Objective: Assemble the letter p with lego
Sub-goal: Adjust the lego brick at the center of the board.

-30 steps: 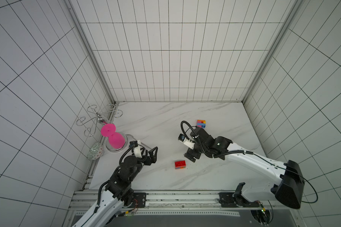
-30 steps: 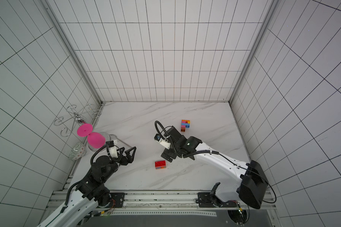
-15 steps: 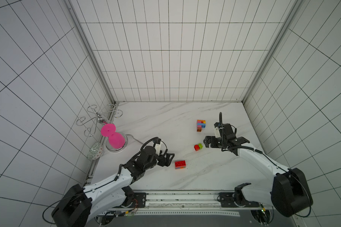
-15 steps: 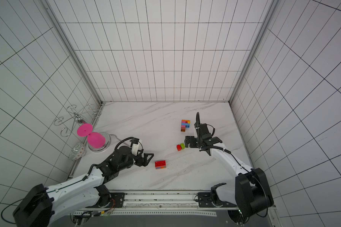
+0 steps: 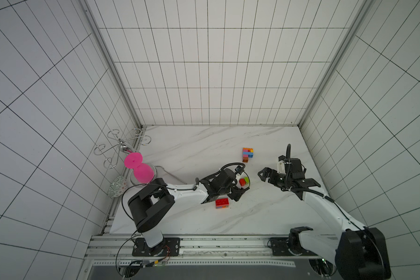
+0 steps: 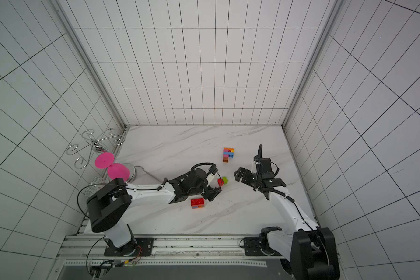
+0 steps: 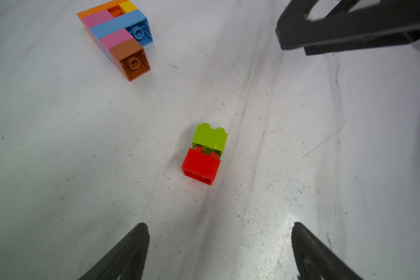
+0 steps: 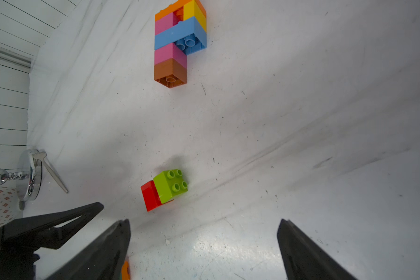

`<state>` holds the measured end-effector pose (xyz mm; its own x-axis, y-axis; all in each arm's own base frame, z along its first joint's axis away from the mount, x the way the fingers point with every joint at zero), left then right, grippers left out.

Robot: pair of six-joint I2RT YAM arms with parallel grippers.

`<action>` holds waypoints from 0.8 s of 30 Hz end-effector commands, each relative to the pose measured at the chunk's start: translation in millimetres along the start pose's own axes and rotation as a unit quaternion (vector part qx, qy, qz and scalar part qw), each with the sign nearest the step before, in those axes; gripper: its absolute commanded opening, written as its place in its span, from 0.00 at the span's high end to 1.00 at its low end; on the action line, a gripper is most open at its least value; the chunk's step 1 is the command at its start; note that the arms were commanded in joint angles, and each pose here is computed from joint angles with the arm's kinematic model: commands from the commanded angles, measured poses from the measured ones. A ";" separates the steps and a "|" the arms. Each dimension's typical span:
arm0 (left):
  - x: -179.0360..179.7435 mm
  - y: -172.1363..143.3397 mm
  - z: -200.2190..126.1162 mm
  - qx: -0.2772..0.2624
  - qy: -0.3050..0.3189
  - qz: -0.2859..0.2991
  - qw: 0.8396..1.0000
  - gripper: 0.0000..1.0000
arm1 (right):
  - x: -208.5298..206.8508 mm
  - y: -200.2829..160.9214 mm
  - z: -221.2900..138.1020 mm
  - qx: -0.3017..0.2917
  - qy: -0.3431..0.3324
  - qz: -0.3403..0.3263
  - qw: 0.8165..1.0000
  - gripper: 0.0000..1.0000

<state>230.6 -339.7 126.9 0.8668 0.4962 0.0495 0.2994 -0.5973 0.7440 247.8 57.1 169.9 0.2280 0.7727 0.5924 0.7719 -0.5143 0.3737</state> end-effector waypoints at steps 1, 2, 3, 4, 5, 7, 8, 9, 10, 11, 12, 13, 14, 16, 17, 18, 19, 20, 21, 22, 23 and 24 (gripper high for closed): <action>2.1 6.1 18.4 0.022 0.008 0.067 0.997 0.16 | -3.9 -2.6 -4.3 0.007 0.013 0.013 1.000 0.02; 2.7 5.4 25.1 0.032 0.009 0.074 0.997 0.20 | -4.3 -1.6 -5.6 0.005 0.015 0.013 1.000 0.01; 3.5 4.6 31.0 0.040 0.011 0.078 0.996 0.23 | -4.0 -1.4 -6.6 0.005 0.017 0.012 1.000 0.01; 4.0 4.6 35.1 0.045 0.013 0.081 0.996 0.26 | -4.3 -0.8 -7.1 0.005 0.017 0.012 1.000 0.01; 4.2 4.2 39.1 0.050 0.012 0.086 0.995 0.31 | -3.8 -0.3 -7.4 0.004 0.019 0.010 1.000 0.01; 5.2 4.1 44.9 0.056 0.016 0.091 0.994 0.36 | -3.4 0.5 -7.7 0.005 0.019 0.008 1.000 0.01; 5.5 3.5 47.3 0.060 0.016 0.094 0.994 0.38 | -3.2 0.5 -7.6 0.007 0.020 0.006 1.000 0.02; 5.6 2.8 49.3 0.063 0.017 0.097 0.993 0.40 | -3.3 0.5 -7.9 0.007 0.020 0.005 1.000 0.01; 6.6 1.9 50.8 0.066 0.017 0.098 0.993 0.43 | -3.7 0.4 -7.9 0.008 0.019 0.004 1.000 0.02; 6.4 0.7 52.1 0.068 0.016 0.099 0.993 0.46 | -4.3 0.0 -8.0 0.008 0.019 0.004 1.000 0.02; 6.4 0.5 52.9 0.069 0.016 0.100 0.993 0.49 | -5.1 -0.6 -8.1 0.008 0.018 0.003 1.000 0.01; 6.0 -0.3 53.7 0.070 0.015 0.100 0.992 0.50 | -6.2 -1.1 -7.8 0.009 0.017 0.003 1.000 0.01; 5.3 -0.1 54.2 0.069 0.013 0.100 0.993 0.52 | -6.8 -1.8 -7.7 0.009 0.016 0.003 1.000 0.01; 4.4 0.2 54.8 0.067 0.009 0.099 0.993 0.52 | -8.0 -3.2 -7.0 0.012 0.017 0.004 1.000 0.01; 4.2 1.0 55.0 0.065 0.008 0.098 0.993 0.54 | -7.8 -3.6 -7.0 0.012 0.017 0.003 1.000 0.02; 3.9 1.0 55.8 0.065 0.006 0.099 0.993 0.55 | -8.4 -3.9 -6.8 0.013 0.018 0.004 1.000 0.01; 4.0 1.0 56.5 0.065 0.006 0.100 0.993 0.55 | -8.2 -4.0 -6.9 0.014 0.019 0.004 1.000 0.02; 3.9 1.7 57.2 0.065 0.006 0.100 0.993 0.56 | -8.5 -4.2 -6.8 0.014 0.019 0.003 1.000 0.01; 4.5 1.9 58.2 0.065 0.007 0.100 0.993 0.56 | -8.7 -4.6 -6.6 0.015 0.019 0.004 1.000 0.02; 4.3 2.4 58.7 0.065 0.007 0.100 0.993 0.56 | -8.5 -5.0 -6.9 0.015 0.020 0.004 1.000 0.02; 4.6 3.0 59.7 0.065 0.007 0.101 0.993 0.54 | -8.3 -5.0 -7.2 0.015 0.021 0.003 1.000 0.01; 4.9 3.1 61.1 0.066 0.009 0.101 0.993 0.51 | -8.1 -5.2 -7.5 0.015 0.022 0.002 1.000 0.01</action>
<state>256.3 -369.5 90.1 0.9035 0.3842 0.1898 0.1923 -0.7594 0.6216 245.0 52.8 175.5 0.1986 0.7549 0.6251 0.7774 -0.5097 0.3685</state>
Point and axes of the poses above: each gripper's point midway between its finger pads, its own z axis out along the fingers, its own x axis along the line the jaws close on, y = z × x, the point moved 8 cm from there along -z, back along the fingers, and after that the axes turned 11 degrees about z, right-handed, at the moved point
